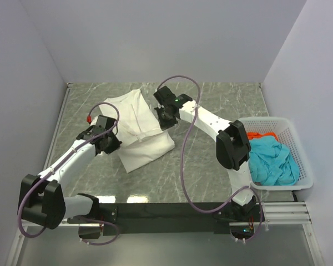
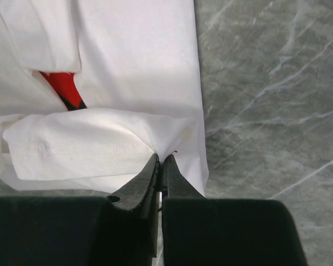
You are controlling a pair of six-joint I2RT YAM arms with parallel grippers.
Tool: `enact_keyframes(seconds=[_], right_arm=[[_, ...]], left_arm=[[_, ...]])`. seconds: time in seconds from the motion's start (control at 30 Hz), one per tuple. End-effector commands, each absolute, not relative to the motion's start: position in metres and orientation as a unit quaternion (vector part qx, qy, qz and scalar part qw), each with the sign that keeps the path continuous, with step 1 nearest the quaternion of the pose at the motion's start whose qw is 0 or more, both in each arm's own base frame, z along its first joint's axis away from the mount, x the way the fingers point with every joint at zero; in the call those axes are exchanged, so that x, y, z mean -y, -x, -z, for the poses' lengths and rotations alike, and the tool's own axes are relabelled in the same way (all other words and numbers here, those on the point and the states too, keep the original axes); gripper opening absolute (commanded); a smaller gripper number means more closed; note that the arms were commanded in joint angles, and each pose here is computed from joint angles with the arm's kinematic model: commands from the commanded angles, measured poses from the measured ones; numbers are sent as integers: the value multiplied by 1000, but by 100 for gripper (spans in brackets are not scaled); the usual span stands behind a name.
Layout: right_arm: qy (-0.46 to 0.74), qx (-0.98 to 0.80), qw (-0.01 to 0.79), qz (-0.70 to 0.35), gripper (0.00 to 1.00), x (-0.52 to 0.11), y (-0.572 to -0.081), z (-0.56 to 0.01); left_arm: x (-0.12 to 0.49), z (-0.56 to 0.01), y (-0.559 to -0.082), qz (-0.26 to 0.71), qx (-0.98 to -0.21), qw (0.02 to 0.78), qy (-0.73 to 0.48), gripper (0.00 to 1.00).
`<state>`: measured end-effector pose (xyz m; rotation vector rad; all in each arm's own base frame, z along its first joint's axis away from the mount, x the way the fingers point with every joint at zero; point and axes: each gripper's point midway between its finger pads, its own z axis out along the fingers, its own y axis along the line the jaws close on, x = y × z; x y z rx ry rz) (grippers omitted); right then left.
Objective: Fold and stack the t-shirts
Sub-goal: Fold the tshirt
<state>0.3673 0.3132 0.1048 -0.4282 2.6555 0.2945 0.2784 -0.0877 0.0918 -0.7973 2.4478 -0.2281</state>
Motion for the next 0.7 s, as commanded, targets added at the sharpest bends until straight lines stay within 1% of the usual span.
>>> enact_keyframes(seconds=[0.0,0.23,0.47,0.67], right_arm=[[145,-950,262,-95,0,-308,-400,-107],[145,-950,260,-98,0,-315,-416,-86],[140,-954,245,-100,0,-317,-417,-62],[118,-956,247,-102,0,-314,-418,-57]], left_arm=[[68,-93,-298,47,-902,316,292,1],[66,-75,-303,40,-903,306,300,1],[65,-56,-306,33,-904,302,300,1],[67,-50,-311,39,-901,304,306,1]])
